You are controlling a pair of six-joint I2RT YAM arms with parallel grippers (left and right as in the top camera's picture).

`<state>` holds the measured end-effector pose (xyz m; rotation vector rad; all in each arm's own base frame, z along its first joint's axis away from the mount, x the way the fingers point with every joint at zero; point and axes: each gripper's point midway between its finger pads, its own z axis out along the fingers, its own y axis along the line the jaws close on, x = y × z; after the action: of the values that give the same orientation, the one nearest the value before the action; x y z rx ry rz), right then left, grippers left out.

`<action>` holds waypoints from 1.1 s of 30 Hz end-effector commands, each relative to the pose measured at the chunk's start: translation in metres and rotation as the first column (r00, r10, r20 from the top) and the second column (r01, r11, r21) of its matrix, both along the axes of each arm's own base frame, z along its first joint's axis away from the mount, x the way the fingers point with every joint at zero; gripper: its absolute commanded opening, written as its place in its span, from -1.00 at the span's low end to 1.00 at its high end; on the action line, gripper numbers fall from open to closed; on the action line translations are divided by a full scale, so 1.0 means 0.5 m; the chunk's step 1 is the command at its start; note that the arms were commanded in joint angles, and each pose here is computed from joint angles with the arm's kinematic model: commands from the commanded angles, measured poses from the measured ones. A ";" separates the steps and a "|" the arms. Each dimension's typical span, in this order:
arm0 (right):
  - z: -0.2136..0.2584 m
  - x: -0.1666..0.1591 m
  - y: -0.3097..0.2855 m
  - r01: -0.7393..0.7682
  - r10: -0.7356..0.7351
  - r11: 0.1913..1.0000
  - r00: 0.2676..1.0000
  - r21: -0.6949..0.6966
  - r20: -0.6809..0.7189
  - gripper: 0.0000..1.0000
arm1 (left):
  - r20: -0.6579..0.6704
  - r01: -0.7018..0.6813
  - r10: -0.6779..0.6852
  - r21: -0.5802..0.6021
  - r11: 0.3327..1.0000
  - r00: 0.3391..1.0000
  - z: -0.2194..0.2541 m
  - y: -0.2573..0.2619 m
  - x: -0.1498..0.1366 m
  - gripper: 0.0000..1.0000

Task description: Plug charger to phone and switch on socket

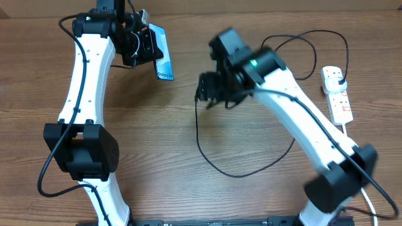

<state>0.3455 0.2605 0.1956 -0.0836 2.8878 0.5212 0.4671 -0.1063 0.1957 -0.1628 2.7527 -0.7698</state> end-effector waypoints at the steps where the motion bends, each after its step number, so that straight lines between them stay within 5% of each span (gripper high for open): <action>1: -0.038 0.057 0.006 0.019 -0.017 0.998 1.000 -0.061 0.024 0.37 | 0.002 -0.031 0.031 0.030 0.999 1.000 0.010 0.007 -0.001 -0.92; 4: -0.094 0.085 0.023 0.035 -0.035 0.997 0.999 -0.071 0.007 0.49 | 0.003 -0.052 0.052 0.045 0.998 0.999 0.008 0.025 0.004 -0.92; 9: -0.197 0.110 0.032 0.122 -0.108 0.959 0.992 -0.256 0.071 0.34 | -0.013 -0.070 0.071 0.050 0.996 0.997 0.004 0.044 0.000 -0.92; 13: -0.259 0.110 0.062 0.094 -0.080 0.955 0.995 -0.283 0.061 0.32 | -0.016 -0.073 0.074 0.056 0.996 0.997 0.003 0.046 -0.001 -0.92; 17: -0.325 0.110 0.062 0.077 -0.073 0.945 0.997 -0.318 0.023 0.07 | -0.014 -0.077 0.078 0.076 0.994 0.997 0.000 0.053 -0.001 -0.92; 33: -0.386 0.120 0.067 0.028 -0.023 0.940 1.000 -0.340 0.017 -0.24 | -0.019 -0.072 0.074 0.066 0.995 0.997 0.001 0.049 -0.003 -0.92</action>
<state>0.4028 0.2993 0.0167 -0.1041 2.9193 0.0520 0.4638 -0.0821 0.1864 -0.2611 2.7967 -0.6458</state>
